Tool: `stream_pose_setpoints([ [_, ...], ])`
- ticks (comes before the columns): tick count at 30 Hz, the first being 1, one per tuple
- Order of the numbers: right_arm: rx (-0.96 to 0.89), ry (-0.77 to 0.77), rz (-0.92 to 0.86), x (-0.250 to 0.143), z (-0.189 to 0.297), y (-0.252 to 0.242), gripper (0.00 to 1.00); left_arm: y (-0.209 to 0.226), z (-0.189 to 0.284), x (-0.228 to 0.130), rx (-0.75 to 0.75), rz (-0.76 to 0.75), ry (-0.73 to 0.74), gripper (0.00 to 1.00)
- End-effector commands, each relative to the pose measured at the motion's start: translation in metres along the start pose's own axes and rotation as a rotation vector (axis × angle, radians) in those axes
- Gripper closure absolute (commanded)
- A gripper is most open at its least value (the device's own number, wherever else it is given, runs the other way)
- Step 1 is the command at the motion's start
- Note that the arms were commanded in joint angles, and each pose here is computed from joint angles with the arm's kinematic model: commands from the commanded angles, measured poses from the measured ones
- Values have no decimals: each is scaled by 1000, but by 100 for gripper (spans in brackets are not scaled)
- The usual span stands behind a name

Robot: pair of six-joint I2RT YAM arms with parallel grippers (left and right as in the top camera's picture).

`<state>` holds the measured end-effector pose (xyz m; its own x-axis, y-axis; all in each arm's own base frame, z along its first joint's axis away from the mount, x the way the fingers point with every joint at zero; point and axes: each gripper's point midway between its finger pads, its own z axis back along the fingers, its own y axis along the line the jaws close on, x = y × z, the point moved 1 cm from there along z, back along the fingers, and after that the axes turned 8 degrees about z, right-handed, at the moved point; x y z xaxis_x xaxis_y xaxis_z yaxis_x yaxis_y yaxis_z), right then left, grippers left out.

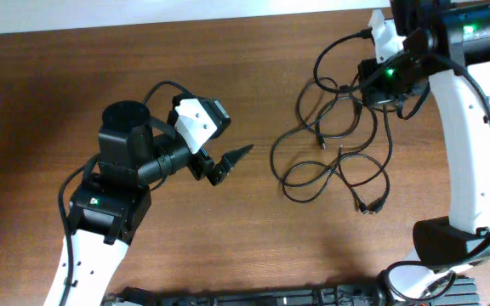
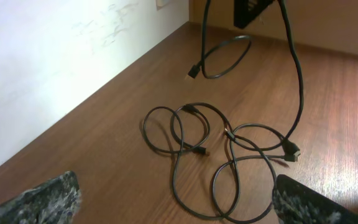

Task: Untangle cables

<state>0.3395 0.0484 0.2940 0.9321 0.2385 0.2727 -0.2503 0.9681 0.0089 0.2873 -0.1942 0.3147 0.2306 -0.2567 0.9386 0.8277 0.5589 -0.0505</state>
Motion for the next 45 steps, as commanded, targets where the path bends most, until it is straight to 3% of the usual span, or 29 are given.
stream_pose_setpoints([
  [1,-50,35,9,-9,-3,-7,96,-3,1,4,-17,-9,-9,1],
  [14,-73,56,10,-12,-7,-11,96,-3,1,4,-17,-10,-9,1],
  [23,-131,211,-19,-40,-37,-21,96,-3,1,4,-16,-10,-9,1],
  [29,-150,129,-21,-45,-10,-21,96,-3,1,4,-17,-9,-9,1],
  [33,-261,66,-31,-53,16,-35,96,-3,1,4,-16,-10,-9,1],
  [37,-549,-20,-298,-62,47,-82,96,-3,1,4,-17,-9,-9,1],
  [45,-655,-102,-747,-89,63,-168,96,-3,1,4,-17,-10,-9,1],
])
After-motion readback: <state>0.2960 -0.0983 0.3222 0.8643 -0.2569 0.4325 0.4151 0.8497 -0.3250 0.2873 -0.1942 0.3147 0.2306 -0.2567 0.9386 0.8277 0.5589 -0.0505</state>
